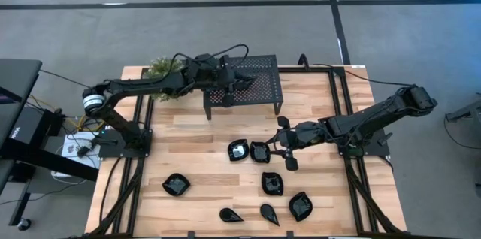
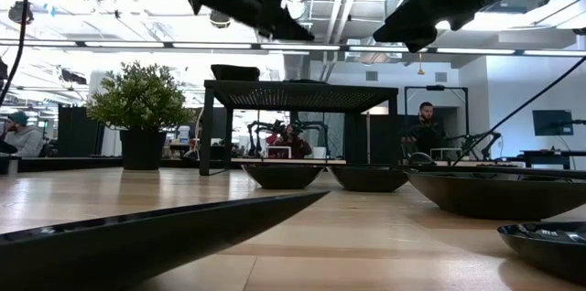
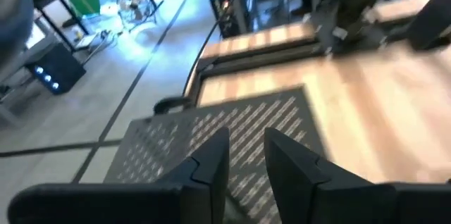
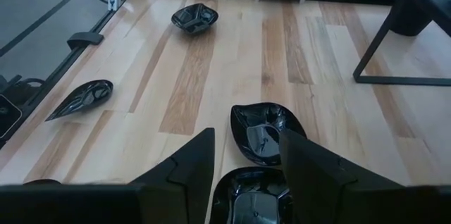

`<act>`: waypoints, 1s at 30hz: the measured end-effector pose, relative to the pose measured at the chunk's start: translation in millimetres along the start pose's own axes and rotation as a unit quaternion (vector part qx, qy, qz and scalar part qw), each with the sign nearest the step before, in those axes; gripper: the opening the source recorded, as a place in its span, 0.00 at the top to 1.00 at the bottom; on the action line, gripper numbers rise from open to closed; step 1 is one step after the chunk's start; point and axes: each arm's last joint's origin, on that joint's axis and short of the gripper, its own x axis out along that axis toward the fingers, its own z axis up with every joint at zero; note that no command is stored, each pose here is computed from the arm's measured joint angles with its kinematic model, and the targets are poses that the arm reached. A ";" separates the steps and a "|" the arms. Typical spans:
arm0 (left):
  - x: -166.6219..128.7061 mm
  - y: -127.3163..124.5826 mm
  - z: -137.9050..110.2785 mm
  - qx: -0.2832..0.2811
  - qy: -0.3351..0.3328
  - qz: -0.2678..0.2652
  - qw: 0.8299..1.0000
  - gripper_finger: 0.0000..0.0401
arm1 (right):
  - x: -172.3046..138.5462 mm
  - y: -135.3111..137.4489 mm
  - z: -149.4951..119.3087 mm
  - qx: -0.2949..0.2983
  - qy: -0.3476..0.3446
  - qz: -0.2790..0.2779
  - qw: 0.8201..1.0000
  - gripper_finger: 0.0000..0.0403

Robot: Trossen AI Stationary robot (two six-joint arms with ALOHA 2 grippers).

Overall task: Pick & Place Mini shaped plates
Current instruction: Stack the drop shaped plate on top of the drop shaped plates on the shelf

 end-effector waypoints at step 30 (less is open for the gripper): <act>-82.5 -161.8 9.0 0.007 0.018 -0.258 0.966 0.77 | 84.6 119.4 27.7 0.175 0.136 0.112 0.969 0.62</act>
